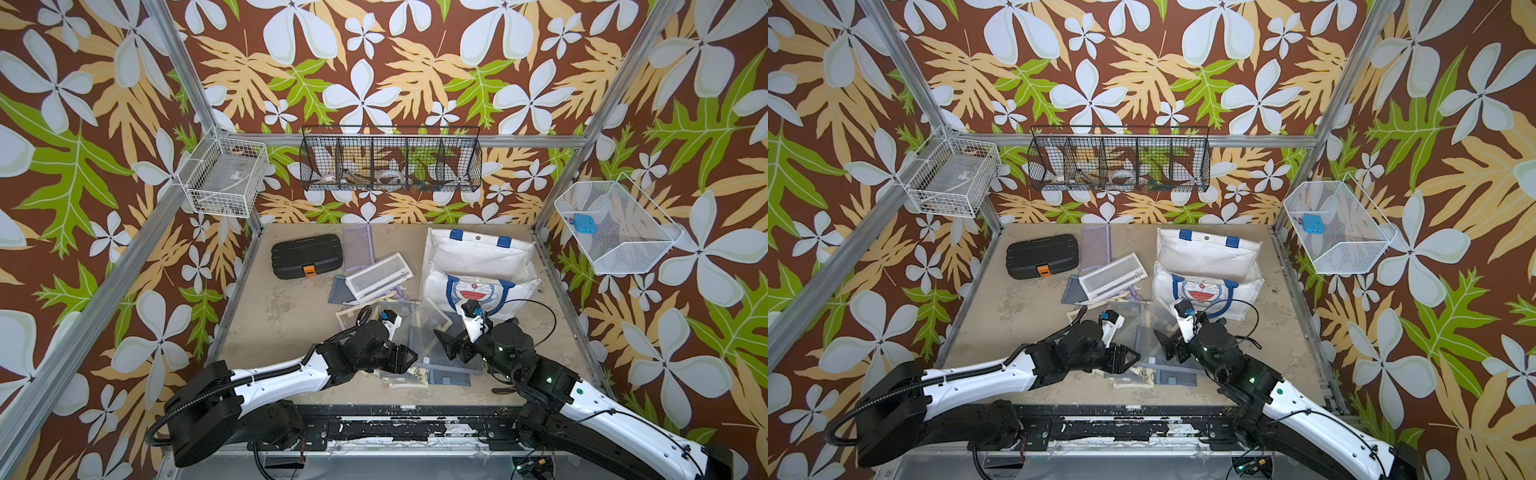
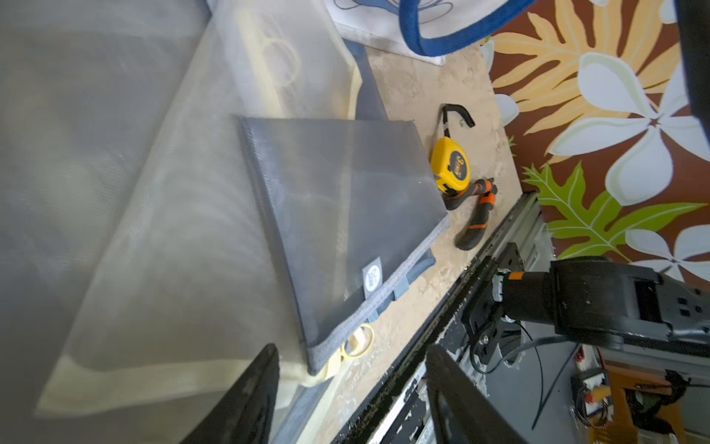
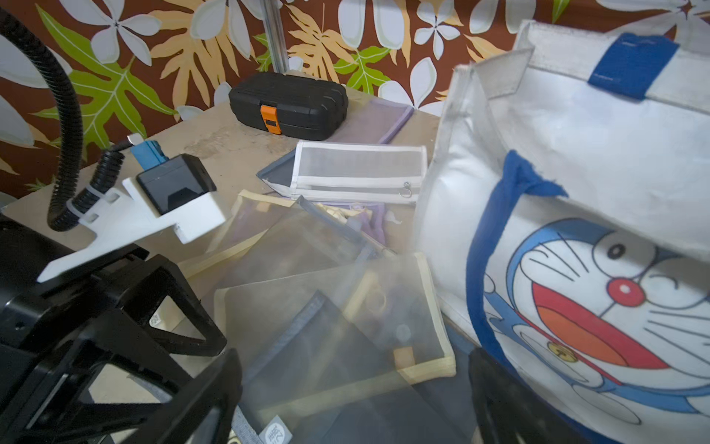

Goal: Put the pencil pouch into the canvas bag
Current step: Pick up the pencil case from the pencil case.

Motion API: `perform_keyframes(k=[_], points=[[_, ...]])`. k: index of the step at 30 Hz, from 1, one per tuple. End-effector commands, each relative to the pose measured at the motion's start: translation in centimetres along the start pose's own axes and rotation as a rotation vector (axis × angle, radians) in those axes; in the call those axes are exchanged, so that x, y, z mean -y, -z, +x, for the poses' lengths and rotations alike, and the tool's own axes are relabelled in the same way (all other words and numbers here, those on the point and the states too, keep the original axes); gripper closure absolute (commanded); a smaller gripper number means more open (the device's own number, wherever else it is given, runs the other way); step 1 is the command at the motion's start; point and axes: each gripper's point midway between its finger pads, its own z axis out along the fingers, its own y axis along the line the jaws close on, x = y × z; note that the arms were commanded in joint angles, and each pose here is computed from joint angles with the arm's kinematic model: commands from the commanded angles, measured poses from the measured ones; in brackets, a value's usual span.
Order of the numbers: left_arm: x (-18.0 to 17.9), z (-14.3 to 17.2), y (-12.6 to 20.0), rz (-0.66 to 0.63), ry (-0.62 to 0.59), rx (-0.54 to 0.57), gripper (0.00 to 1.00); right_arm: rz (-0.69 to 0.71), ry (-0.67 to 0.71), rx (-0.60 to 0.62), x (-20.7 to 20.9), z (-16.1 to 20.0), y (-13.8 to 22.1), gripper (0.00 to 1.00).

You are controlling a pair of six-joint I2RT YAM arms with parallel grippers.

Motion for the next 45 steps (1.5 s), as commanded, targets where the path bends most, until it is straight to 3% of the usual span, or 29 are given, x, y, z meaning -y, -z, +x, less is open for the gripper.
perform_keyframes(k=[1,17,25,31,41,45], points=[[-0.6,-0.9,-0.6,-0.032,0.028,0.052,0.37,0.04,-0.057,0.024,0.8,0.1,0.1,0.09],[-3.0,2.2,-4.4,0.0,0.163,0.0,0.41,0.093,-0.245,-0.073,1.5,6.4,-2.9,0.1],[-1.6,1.7,-5.0,0.073,0.165,0.002,0.45,0.126,-0.355,-0.124,2.0,10.6,-3.6,0.14],[-0.1,1.0,-5.4,0.151,0.165,0.015,0.51,0.142,-0.346,-0.174,2.3,12.7,-3.9,0.15],[1.6,-0.5,-6.2,0.186,0.119,0.029,0.74,0.096,-0.351,-0.207,1.4,13.6,-4.4,0.2],[1.6,-0.6,-6.0,0.191,0.116,0.037,0.92,0.088,-0.324,-0.169,1.5,12.3,-4.0,0.21]])
